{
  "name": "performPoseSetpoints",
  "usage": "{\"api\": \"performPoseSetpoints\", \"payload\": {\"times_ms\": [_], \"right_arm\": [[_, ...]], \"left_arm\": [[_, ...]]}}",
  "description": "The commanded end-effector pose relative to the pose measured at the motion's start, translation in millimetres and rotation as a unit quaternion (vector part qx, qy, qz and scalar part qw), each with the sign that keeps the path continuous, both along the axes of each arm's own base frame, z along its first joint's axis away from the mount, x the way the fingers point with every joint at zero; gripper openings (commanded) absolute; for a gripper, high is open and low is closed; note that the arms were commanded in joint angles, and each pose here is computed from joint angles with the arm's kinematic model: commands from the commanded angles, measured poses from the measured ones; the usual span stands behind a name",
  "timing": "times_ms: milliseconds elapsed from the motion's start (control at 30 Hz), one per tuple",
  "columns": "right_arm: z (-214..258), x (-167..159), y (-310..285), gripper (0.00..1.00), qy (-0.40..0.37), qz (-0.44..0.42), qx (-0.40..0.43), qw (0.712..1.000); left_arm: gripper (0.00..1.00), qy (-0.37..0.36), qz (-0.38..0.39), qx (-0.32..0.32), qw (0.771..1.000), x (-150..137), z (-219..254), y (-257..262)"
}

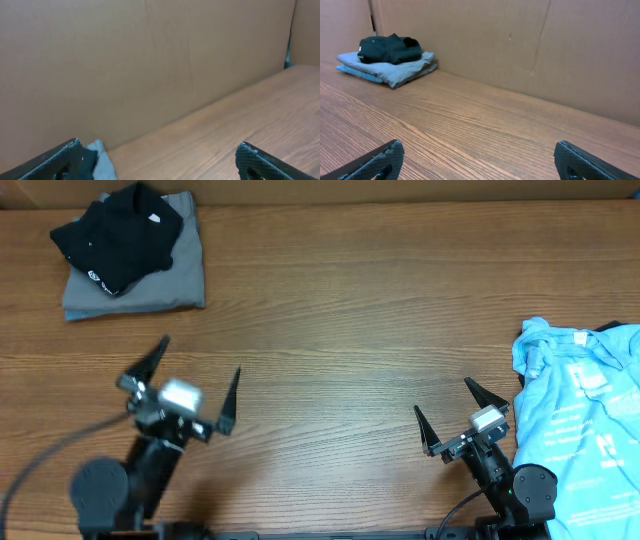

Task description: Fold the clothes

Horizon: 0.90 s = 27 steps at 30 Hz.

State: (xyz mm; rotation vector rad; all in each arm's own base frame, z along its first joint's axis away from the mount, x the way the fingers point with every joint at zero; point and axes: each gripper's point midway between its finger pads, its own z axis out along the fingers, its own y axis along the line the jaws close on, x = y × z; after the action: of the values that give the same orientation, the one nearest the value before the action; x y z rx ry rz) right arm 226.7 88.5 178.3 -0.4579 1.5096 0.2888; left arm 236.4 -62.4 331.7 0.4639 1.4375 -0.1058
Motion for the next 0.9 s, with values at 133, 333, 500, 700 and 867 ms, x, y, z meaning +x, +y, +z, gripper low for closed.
{"api": "performPoseSetpoints", "payload": {"times_ms": [133,333,500,700,867], "right_arm": [[-2,0,0,1.00,-0.001,0.001,0.002,1.000],[-2,0,0,1.00,-0.001,0.001,0.002,1.000],[-2,0,0,1.00,-0.001,0.001,0.002,1.000],[-2,0,0,1.00,-0.001,0.001,0.002,1.000],[-2,0,0,1.00,-0.001,0.001,0.002,1.000]], "left_arm": [[1.00,-0.092,0.007,0.037,0.995,-19,-43,0],[1.00,-0.101,0.010,0.041,0.994,-17,-71,1],[1.00,-0.077,0.015,0.040,0.996,-5,-111,3],[1.00,0.034,0.009,0.041,0.999,-1,-165,2],[1.00,0.039,0.009,0.041,0.998,-1,-167,2]]}}
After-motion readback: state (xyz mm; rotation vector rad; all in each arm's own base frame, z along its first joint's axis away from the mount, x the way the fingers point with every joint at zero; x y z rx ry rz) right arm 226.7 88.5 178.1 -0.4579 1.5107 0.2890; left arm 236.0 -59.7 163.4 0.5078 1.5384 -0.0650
